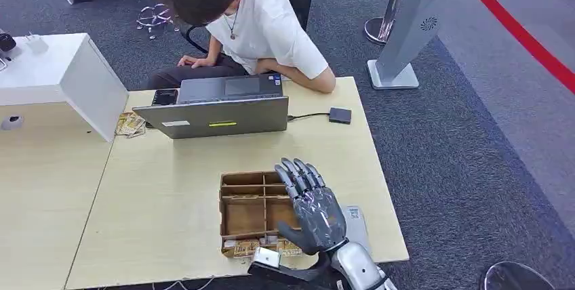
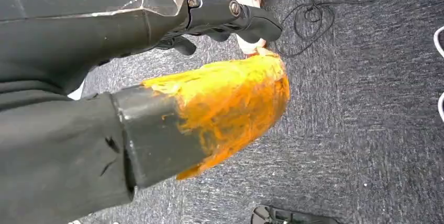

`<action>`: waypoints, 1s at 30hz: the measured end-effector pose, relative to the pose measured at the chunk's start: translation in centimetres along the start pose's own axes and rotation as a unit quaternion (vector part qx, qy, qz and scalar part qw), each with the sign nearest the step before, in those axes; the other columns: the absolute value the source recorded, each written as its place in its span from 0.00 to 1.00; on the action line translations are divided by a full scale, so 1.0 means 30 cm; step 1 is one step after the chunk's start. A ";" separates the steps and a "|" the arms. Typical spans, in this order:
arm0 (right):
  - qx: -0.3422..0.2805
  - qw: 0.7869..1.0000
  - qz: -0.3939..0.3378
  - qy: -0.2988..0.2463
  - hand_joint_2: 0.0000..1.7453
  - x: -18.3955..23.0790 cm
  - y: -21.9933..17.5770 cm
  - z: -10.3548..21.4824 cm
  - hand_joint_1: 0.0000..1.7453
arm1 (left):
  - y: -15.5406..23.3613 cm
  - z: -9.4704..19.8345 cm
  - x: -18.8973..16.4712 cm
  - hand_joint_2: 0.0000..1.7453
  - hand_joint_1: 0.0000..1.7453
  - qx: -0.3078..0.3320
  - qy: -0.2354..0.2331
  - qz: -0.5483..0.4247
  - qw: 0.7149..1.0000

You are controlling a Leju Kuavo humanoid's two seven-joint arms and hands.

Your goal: Pass the card to the sensor for recognition and then transmit it.

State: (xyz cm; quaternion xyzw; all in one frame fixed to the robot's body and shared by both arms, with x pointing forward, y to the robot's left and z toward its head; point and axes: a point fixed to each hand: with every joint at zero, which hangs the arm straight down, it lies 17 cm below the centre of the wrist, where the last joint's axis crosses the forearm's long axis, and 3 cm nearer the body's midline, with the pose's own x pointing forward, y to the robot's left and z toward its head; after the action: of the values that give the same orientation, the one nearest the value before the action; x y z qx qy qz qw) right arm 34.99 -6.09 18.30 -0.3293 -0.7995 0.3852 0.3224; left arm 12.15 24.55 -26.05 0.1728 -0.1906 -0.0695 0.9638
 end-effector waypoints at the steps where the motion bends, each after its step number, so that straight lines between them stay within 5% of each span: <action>1: 0.000 1.000 0.000 0.000 1.00 0.000 0.000 0.000 0.04 | 0.000 0.000 0.000 0.00 0.00 0.000 0.000 0.000 1.000; 30: 0.017 0.999 0.036 0.004 1.00 -0.039 0.058 -0.001 0.26 | -0.001 0.000 -0.002 0.00 0.00 -0.002 0.001 -0.008 1.000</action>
State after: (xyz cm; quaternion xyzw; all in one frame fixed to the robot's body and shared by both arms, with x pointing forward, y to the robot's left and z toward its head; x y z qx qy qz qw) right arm 36.18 -6.14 16.56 -0.3536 -0.7791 0.4091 0.3170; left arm 12.09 24.52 -26.08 0.1730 -0.1882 -0.0779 0.9636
